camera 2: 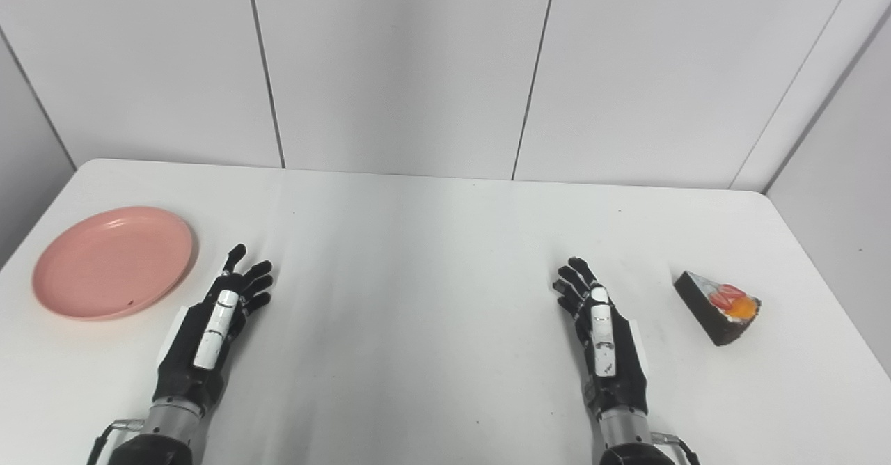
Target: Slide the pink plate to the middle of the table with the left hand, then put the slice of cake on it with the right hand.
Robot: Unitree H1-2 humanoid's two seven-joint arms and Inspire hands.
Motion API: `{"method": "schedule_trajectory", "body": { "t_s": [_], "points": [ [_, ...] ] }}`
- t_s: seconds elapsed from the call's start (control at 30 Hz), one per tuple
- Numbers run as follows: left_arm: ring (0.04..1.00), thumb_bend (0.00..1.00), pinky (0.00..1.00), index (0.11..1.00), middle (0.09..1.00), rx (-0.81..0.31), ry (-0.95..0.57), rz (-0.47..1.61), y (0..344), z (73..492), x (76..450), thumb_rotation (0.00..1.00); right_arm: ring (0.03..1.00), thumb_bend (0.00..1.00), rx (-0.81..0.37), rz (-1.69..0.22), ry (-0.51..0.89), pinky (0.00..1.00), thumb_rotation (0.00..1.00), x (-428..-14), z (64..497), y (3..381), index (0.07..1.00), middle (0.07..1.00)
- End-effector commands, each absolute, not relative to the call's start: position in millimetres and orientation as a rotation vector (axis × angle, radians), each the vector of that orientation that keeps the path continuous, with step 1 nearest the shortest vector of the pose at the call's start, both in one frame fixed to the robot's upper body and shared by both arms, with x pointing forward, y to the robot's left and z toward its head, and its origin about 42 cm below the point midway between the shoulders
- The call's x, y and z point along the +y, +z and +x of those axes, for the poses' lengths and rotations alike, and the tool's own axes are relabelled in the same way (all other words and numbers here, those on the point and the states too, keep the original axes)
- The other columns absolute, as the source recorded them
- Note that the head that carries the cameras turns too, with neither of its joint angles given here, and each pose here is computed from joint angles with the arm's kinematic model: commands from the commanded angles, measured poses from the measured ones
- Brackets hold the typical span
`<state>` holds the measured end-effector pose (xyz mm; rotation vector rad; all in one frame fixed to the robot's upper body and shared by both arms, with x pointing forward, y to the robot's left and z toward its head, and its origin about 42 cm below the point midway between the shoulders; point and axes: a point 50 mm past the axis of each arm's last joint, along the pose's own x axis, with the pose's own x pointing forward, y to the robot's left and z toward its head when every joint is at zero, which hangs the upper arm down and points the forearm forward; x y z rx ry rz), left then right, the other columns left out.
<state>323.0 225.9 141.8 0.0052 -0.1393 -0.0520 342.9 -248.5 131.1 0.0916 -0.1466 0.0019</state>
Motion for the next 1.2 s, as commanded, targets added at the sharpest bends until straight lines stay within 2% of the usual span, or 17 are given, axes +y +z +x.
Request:
{"method": "schedule_trajectory", "body": {
  "t_s": [0.0,0.2,0.27,0.67,0.87,1.17],
  "points": [
    [0.941,0.68,0.9,0.974,0.972,-0.198,-0.051,0.013,153.7,329.3,222.4,0.89,0.849,0.85,-0.155,0.089,0.006,0.9,1.0,-247.4,346.2,133.8,0.865,0.861],
    [0.998,0.69,0.99,0.997,1.0,-0.213,-0.066,0.002,154.0,329.0,221.6,0.9,0.849,0.86,-0.156,0.095,0.007,0.9,1.0,-247.4,346.6,133.8,0.861,0.86],
    [1.0,0.74,1.0,1.0,1.0,-0.213,-0.073,-0.005,154.1,329.0,221.4,0.89,0.851,0.86,-0.156,0.094,0.007,0.9,1.0,-247.4,346.8,133.8,0.865,0.863],
    [1.0,0.77,1.0,1.0,1.0,-0.218,-0.089,-0.012,151.1,329.1,220.8,0.89,0.851,0.87,-0.152,0.088,0.006,0.9,1.0,-247.7,346.9,131.5,0.866,0.863],
    [1.0,0.75,1.0,1.0,1.0,-0.219,-0.104,0.008,141.1,332.4,211.7,0.9,0.857,0.83,-0.142,0.078,0.008,0.91,1.0,-257.9,350.0,122.3,0.876,0.869],
    [1.0,0.67,0.99,1.0,1.0,-0.215,-0.094,0.043,127.4,338.1,192.8,0.92,0.874,0.78,-0.136,0.103,0.003,0.95,1.0,-275.7,355.5,108.4,0.888,0.881]
  ]
}}
